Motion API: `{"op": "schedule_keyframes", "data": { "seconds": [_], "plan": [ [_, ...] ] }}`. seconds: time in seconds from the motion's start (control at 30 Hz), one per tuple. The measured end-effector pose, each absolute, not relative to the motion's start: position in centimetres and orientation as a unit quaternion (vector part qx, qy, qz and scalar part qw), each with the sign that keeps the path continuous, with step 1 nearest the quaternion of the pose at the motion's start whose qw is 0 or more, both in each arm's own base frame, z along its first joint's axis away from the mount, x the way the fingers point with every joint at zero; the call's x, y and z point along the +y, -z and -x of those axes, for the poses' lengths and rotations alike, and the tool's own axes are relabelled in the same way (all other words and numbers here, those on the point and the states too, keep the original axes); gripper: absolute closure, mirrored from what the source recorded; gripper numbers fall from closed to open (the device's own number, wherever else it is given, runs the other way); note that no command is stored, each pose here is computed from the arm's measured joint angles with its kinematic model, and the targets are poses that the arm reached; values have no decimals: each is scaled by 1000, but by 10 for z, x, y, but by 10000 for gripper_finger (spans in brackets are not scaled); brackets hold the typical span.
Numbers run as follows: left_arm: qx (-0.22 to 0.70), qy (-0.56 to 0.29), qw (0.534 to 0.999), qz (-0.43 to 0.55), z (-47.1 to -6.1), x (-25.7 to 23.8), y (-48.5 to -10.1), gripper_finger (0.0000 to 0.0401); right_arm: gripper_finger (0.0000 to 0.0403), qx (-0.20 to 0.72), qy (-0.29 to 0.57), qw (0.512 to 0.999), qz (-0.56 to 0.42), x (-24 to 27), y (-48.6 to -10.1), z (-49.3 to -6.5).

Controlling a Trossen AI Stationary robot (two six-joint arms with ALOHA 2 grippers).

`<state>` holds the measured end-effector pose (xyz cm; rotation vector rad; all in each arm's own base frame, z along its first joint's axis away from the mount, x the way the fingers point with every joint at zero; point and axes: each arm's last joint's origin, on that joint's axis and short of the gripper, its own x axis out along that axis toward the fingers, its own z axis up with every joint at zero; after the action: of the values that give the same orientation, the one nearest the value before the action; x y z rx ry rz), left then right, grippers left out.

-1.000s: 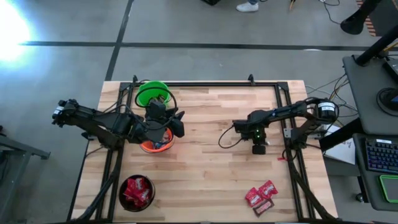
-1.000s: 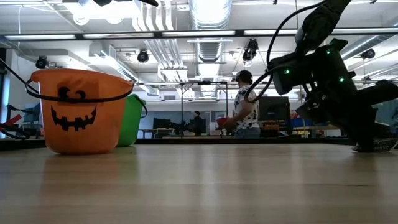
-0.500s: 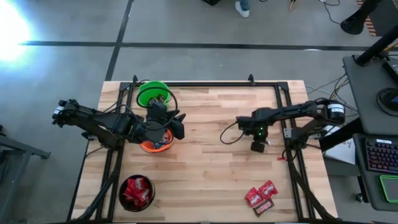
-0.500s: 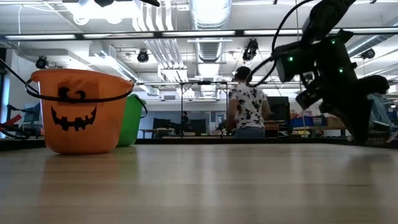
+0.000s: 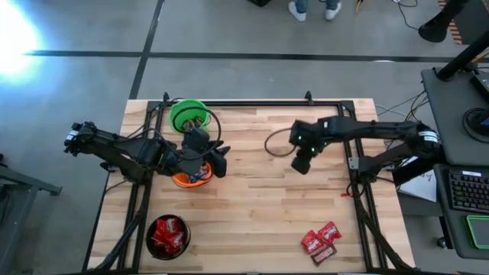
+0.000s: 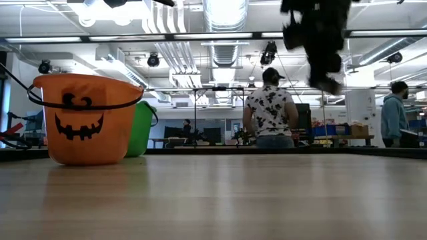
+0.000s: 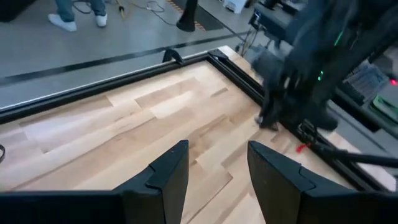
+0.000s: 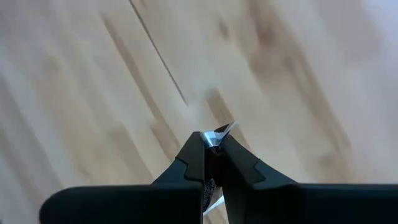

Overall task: Organize candy in baskets
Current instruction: Put the brown chocolate into the green bucket

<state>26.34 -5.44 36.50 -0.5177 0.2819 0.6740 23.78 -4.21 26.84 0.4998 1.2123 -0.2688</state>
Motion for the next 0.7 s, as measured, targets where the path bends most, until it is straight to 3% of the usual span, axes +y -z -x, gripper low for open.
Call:
{"op": "schedule_keyframes", "data": {
  "seconds": [0.4, 0.7],
  "plan": [
    [147, -304, 922, 188, -266, -55, -368, 255, 390, 299, 116, 918, -234, -48, -393, -264],
    [100, -270, 947, 144, -274, -58, -383, 255, 390, 208, 98, 947, -224, -49, -418, -270]
  ]
}}
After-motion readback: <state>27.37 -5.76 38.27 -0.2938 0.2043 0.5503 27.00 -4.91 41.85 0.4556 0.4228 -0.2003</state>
